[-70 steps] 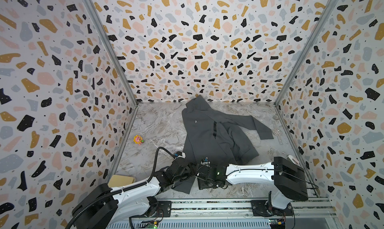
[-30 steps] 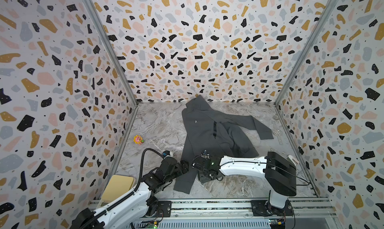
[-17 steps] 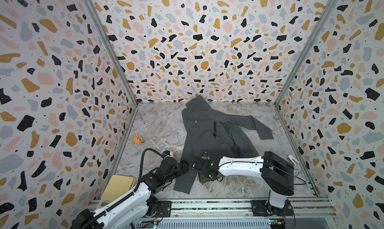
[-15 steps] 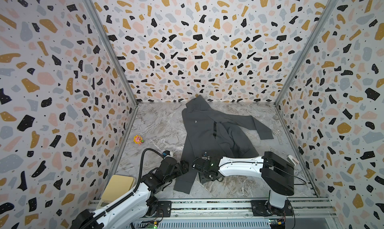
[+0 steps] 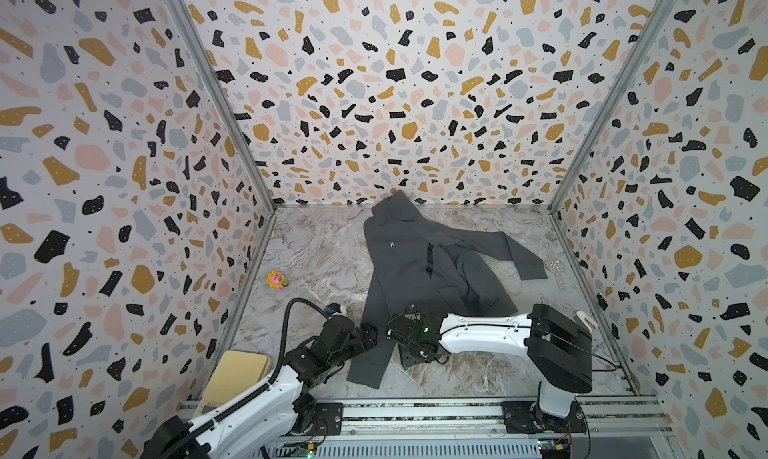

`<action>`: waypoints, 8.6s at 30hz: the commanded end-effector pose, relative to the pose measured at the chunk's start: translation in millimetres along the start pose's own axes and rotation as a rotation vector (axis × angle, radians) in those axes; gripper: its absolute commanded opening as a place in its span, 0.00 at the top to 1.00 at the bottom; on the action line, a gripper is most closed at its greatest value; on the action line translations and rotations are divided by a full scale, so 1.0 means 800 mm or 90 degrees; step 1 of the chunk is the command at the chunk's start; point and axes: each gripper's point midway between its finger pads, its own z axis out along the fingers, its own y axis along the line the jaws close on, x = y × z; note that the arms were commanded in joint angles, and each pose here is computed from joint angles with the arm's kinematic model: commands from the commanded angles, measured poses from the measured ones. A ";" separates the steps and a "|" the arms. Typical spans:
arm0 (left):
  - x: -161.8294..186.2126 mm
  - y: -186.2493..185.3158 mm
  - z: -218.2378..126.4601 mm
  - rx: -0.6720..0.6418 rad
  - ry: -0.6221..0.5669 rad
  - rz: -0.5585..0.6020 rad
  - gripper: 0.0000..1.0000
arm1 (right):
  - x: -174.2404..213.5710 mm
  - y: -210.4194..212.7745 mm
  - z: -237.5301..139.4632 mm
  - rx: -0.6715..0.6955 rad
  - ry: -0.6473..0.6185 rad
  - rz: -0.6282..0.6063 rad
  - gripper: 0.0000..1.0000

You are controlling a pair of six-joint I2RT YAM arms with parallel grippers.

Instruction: Zip up the jacket

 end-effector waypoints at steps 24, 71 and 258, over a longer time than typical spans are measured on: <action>0.002 0.005 0.000 0.002 -0.003 -0.013 0.00 | 0.047 -0.022 0.058 0.038 0.091 -0.029 0.55; -0.013 -0.211 -0.055 0.459 0.021 -0.049 0.20 | -0.060 -0.016 -0.129 -0.414 -0.228 0.010 1.00; 0.048 -0.121 0.086 0.096 0.025 -0.284 0.43 | -0.071 -0.163 -0.179 -0.380 -0.287 0.079 1.00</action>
